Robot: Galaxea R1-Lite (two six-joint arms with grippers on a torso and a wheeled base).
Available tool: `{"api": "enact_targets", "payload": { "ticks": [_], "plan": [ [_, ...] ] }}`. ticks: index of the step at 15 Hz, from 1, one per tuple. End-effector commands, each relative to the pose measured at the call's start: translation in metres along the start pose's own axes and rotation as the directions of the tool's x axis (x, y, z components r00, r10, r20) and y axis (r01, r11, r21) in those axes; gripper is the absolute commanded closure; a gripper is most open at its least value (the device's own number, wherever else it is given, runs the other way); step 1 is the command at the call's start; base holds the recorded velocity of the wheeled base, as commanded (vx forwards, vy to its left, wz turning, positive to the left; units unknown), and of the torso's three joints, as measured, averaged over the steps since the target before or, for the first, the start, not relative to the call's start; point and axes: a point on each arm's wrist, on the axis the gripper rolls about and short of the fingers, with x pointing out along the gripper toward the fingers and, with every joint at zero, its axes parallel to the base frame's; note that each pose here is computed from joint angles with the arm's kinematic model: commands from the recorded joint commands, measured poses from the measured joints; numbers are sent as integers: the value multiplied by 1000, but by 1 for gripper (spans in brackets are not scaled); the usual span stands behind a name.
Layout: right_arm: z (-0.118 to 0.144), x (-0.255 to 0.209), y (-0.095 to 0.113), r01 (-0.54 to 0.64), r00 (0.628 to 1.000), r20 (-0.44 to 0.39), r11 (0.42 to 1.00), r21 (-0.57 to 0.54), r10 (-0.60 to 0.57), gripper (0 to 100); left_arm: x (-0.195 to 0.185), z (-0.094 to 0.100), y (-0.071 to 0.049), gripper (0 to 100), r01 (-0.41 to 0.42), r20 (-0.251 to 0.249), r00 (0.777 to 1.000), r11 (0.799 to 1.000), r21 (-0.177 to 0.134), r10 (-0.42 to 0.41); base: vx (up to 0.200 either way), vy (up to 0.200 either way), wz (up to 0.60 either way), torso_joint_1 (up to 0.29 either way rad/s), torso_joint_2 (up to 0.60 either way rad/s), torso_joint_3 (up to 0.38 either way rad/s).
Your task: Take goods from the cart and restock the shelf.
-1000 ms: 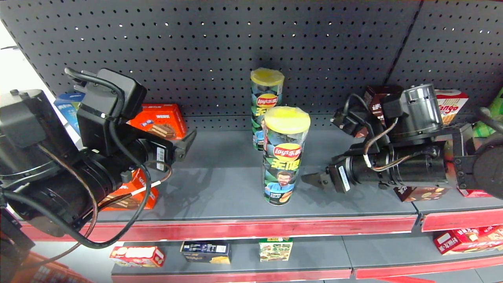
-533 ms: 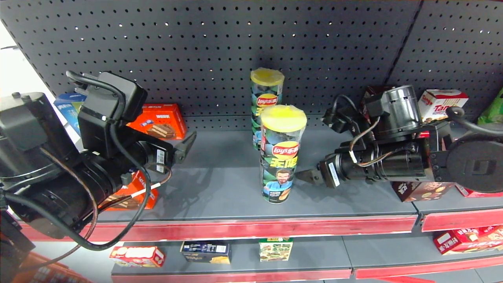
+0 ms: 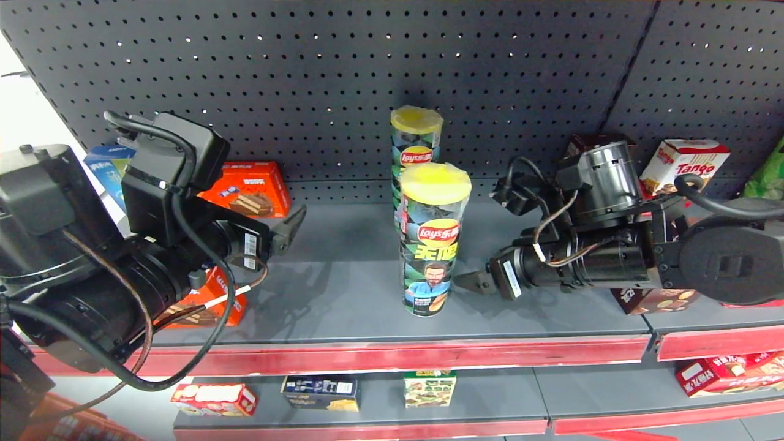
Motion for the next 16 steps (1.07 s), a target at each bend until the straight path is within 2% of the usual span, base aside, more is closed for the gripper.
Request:
{"api": "enact_targets", "payload": {
  "ticks": [1,5,16],
  "plan": [
    [1,-5,-3,10,1000,10,1000,5,-10,0,0,0,0,0,0,0,1000,1000,0,0,0,0,0,0,0,0],
    [4,1,-10,26,1000,12,1000,13,-26,0,0,0,0,0,-1,1,1000,1000,-1,1,0,0,0,0,0,0],
    [5,13,1,-4,1000,22,1000,-4,5,0,0,0,0,0,-2,1,1000,1000,0,2,0,0,0,0,0,0]
  ]
}}
